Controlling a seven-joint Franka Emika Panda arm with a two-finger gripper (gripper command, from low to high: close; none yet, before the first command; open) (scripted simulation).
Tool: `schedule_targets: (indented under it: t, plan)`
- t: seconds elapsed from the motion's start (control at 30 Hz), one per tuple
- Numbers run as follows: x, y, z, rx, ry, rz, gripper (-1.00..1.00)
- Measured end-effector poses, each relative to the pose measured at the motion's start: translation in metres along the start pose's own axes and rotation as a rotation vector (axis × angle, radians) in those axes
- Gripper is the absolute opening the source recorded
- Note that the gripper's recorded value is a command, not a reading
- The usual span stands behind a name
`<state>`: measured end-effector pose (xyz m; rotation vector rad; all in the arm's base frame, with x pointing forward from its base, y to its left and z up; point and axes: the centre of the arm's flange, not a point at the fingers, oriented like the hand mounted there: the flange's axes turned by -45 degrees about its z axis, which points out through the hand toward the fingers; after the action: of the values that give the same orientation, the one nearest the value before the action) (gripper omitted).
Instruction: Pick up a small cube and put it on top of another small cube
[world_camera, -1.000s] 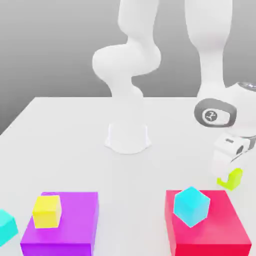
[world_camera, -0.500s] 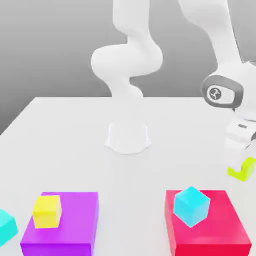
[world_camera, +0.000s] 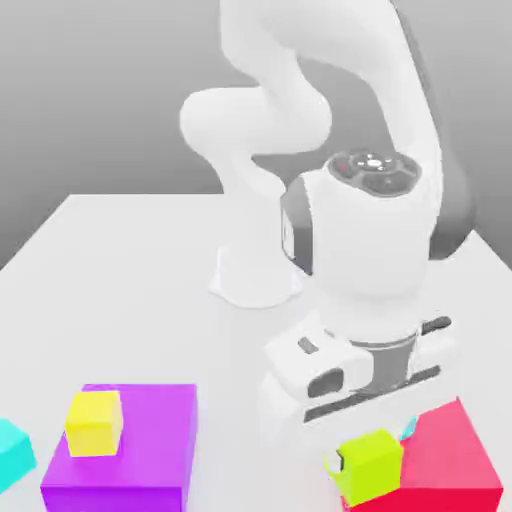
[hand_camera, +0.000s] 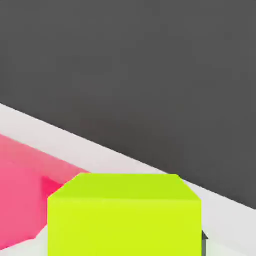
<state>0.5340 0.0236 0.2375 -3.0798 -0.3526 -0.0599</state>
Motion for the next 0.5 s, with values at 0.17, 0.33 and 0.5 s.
schedule_targets:
  t: [0.17, 0.33, 0.5]
  plan:
    - [-0.034, 0.12, -0.012, -0.019, -0.003, 0.28, -1.0]
    - [-0.104, 0.229, -0.024, -0.038, -0.012, 0.683, -1.0]
    - [-0.17, 0.304, 0.024, -0.052, -0.019, 1.013, 1.0]
